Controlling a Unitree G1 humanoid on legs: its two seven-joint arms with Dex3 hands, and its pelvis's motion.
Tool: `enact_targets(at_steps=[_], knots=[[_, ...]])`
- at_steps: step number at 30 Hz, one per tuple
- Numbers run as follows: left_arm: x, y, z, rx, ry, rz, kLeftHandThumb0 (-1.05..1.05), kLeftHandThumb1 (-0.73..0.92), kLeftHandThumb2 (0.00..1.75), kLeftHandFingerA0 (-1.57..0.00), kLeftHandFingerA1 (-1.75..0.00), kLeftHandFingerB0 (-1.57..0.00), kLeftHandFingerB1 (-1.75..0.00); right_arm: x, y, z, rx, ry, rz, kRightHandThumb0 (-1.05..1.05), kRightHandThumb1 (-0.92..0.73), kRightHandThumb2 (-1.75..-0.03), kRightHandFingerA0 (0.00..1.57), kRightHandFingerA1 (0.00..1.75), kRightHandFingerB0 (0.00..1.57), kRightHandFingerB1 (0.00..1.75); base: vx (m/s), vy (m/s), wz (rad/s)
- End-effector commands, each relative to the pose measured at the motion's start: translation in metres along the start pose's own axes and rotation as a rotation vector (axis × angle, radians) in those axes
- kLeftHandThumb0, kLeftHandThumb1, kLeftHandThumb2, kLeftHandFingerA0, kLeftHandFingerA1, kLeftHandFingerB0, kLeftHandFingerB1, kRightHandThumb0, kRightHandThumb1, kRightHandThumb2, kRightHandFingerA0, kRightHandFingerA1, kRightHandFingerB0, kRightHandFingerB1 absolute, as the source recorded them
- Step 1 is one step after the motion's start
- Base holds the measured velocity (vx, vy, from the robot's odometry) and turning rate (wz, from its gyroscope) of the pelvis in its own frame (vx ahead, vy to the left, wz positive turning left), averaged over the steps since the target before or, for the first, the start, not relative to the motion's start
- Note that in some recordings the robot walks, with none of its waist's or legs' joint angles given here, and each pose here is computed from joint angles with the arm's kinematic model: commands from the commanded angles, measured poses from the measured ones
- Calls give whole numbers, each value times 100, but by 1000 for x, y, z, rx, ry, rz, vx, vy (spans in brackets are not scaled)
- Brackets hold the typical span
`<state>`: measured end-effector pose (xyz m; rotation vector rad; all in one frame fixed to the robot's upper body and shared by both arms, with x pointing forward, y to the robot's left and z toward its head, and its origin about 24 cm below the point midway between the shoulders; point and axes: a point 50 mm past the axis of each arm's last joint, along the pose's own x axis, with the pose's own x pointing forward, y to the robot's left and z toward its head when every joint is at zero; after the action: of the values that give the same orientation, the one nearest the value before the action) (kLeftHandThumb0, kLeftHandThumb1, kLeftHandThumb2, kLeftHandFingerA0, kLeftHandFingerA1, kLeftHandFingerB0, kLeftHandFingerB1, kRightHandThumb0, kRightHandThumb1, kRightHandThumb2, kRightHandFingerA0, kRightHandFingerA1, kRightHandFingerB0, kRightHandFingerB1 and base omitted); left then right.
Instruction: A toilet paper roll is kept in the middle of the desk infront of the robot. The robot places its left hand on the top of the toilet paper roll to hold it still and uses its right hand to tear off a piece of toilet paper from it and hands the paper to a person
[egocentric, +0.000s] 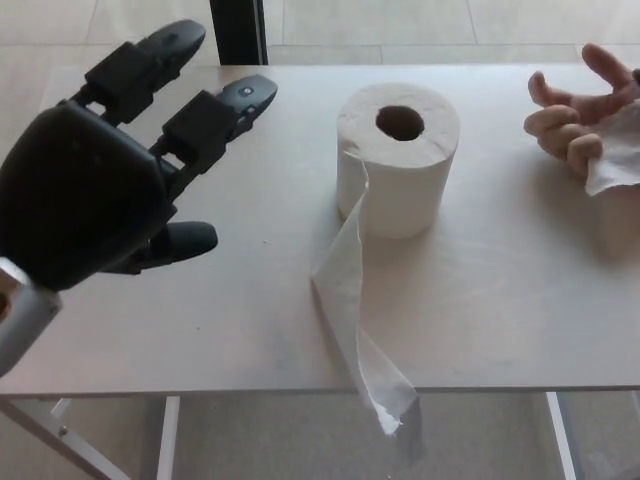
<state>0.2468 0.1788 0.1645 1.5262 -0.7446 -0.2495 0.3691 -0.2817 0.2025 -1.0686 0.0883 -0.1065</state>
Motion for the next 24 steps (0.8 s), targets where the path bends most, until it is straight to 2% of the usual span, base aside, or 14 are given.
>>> enact_targets(at_steps=[1,3,4,5,6,11,12,13,14,15,16,20,22,24], knots=[[-25,4,-1,-46,39,14,-60,61,84,0,-29,-3,-34,-40,-47,9,94,-226,32,-98,-79,-116,0,25,0,4,0,0,0],[-47,3,-8,-117,129,17,-60,64,85,0,-23,-4,-28,-81,-74,7,152,-314,43,-91,-78,-114,0,22,0,11,0,0,0],[-48,3,-6,-119,126,15,-36,50,92,0,-44,0,-45,-84,-74,6,152,-313,44,-105,-92,-94,0,0,0,40,0,0,0],[-65,2,-15,-177,199,31,-49,72,61,0,-17,-1,-30,-115,-89,0,262,-340,22,-81,-86,-77,0,0,8,30,0,0,0],[-77,3,-18,-208,259,40,-56,60,82,0,-16,-4,-23,-136,-98,-6,313,-326,-9,-86,-69,-90,0,10,10,35,0,0,0],[-129,10,-33,-260,473,25,-51,63,81,0,0,-5,0,-220,-118,-61,355,-226,-237,-81,-69,-106,2,43,21,48,0,0,0],[-148,14,-38,-265,566,41,-55,63,81,0,0,-5,0,-246,-115,-85,336,-158,-328,-74,-85,-66,18,45,31,32,0,0,0],[-165,18,-43,-261,630,65,-48,74,62,0,0,0,-15,-270,-109,-106,339,-99,-381,-73,-85,-66,21,49,29,34,0,0,0],[-179,21,-47,-259,668,91,-51,64,80,0,-1,-6,-3,-286,-99,-123,327,-35,-407,-74,-70,-108,30,59,23,48,0,0,0],[-194,24,-50,-270,727,104,-51,70,80,0,0,-2,-5,-304,-86,-140,381,40,-420,-68,-66,-106,36,59,21,47,0,0,0],[-218,30,-52,-299,826,154,-51,72,74,0,0,0,-11,-331,-60,-167,447,165,-430,-62,-81,-64,42,45,41,39,0,0,0],[-263,45,-53,-313,1009,280,-50,74,66,0,-1,0,-6,-395,-11,-213,410,379,-443,-61,-80,-64,60,47,49,39,0,0,0],[-298,49,-54,-309,1129,391,-59,63,77,0,-26,0,0,-420,16,-241,408,560,-449,-54,-77,-64,62,44,54,38,0,0,0],[-329,38,-49,-289,1243,404,-43,74,62,0,0,0,-1,-432,19,-250,358,624,-457,-59,-76,-63,69,45,57,38,0,0,0]])
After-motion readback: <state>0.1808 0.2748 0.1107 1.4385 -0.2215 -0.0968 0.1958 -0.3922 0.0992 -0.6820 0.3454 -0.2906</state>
